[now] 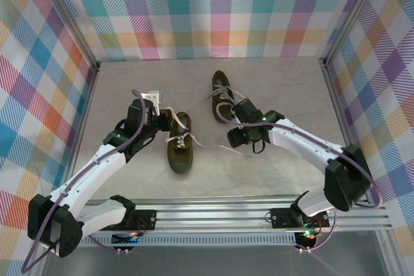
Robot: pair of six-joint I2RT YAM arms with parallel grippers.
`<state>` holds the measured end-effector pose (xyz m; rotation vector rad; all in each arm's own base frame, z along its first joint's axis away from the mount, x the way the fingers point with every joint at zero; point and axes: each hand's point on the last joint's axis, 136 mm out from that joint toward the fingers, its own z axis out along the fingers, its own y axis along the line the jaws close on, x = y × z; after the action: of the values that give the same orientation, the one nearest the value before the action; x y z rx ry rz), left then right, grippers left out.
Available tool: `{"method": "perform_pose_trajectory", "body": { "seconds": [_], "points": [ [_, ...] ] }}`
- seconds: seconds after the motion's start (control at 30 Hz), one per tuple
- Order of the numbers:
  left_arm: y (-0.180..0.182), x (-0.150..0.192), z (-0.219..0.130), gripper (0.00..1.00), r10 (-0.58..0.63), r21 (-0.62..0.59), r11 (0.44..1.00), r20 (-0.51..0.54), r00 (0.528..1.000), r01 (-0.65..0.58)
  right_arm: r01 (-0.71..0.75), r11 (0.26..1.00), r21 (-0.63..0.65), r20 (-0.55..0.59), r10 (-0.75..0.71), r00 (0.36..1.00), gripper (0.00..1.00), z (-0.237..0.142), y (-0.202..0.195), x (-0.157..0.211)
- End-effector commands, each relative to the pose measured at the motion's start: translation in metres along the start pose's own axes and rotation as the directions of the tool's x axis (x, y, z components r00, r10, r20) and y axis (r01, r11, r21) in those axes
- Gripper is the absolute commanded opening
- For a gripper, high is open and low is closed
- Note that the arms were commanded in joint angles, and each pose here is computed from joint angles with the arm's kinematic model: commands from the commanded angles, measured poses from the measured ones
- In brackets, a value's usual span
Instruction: Tie the shoes
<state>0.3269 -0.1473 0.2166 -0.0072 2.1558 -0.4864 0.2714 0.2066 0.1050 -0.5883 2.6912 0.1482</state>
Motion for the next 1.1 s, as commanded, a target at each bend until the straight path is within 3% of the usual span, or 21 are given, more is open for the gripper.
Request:
{"method": "perform_pose_trajectory", "body": {
  "seconds": [0.0,0.23,0.5,0.57,0.7,0.87,1.07],
  "points": [
    [-0.001,-0.013,-0.005,0.0,-0.064,-0.003,0.998,0.011,0.998,0.065,0.043,0.998,-0.045,-0.141,-0.049,0.989,0.65,0.027,0.013,0.025],
    [0.002,-0.013,-0.009,0.0,-0.073,-0.006,0.997,0.018,0.997,0.073,0.112,0.993,-0.04,-0.221,-0.118,0.968,0.61,0.061,0.014,0.029],
    [0.001,-0.012,-0.008,0.0,-0.081,0.002,0.997,0.011,0.997,0.081,0.094,0.994,-0.047,-0.279,-0.104,0.955,0.53,0.082,0.017,0.039],
    [0.001,-0.013,-0.009,0.0,-0.079,0.0,0.997,0.012,0.997,0.079,0.09,0.996,-0.028,-0.297,-0.095,0.95,0.47,0.085,0.014,0.043],
    [0.0,-0.015,-0.011,0.0,-0.08,0.007,0.997,0.016,0.997,0.08,0.076,0.997,-0.012,-0.296,-0.076,0.952,0.23,0.083,0.013,0.042],
    [-0.001,-0.019,-0.012,0.0,-0.085,0.021,0.996,0.018,0.996,0.084,0.048,0.997,-0.065,-0.144,-0.057,0.988,0.01,0.047,0.02,0.02],
    [-0.002,-0.026,-0.012,0.0,-0.104,0.044,0.994,0.008,0.995,0.103,0.093,0.935,-0.343,0.169,-0.036,0.985,0.0,-0.039,0.063,-0.022]
  ]
}}
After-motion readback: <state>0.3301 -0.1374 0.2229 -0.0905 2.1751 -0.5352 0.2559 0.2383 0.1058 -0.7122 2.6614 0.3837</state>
